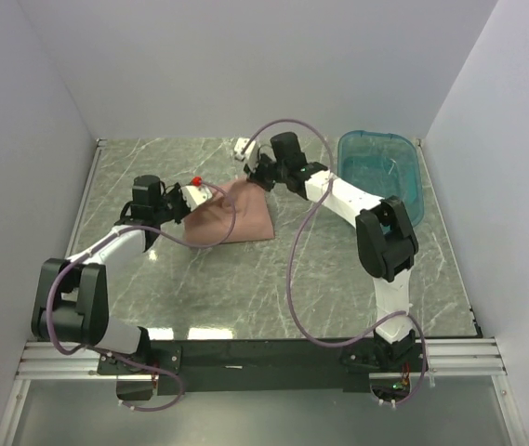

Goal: Fold and stack the t-shirts

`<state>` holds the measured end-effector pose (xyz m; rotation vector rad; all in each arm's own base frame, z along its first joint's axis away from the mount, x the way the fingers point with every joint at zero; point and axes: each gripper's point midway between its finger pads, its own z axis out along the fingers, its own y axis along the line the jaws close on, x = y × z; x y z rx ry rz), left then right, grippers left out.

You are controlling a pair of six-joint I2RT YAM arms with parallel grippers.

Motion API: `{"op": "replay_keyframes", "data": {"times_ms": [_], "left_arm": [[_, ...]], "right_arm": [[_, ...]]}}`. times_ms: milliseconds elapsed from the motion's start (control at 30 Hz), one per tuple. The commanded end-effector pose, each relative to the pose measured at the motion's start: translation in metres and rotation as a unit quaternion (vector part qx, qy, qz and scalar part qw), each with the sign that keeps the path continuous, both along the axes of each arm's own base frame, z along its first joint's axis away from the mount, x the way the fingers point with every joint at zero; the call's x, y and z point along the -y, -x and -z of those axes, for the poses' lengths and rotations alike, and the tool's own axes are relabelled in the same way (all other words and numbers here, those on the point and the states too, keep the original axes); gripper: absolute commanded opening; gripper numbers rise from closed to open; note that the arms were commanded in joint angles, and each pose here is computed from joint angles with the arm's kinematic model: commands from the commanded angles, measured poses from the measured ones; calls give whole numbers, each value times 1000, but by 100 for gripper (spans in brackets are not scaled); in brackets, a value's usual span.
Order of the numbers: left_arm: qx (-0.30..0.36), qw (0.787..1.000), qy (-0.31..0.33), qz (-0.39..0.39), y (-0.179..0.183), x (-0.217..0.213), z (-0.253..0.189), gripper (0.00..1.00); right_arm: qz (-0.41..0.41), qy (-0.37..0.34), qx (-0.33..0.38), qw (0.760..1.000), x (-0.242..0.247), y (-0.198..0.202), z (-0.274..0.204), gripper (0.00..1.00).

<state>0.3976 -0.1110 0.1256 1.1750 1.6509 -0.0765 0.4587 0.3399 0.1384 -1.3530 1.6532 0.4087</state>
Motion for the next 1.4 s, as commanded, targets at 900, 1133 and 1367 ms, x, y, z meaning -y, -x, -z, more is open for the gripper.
{"op": "replay_keyframes", "data": {"times_ms": [900,1133,1367], "left_arm": [[115,986,14,-118,-120,-27,-19,0],[99,983,28,-153,-105,-36,-11,0],[101,976,27,-193,-100,-47,-14,0]], "right_arm": [[145,-53,62,986,-8,-131,-6,0],[162,-45,82,982,-15,-141,1,0],[168,-35,108,979,-21,-147,3,0]]}}
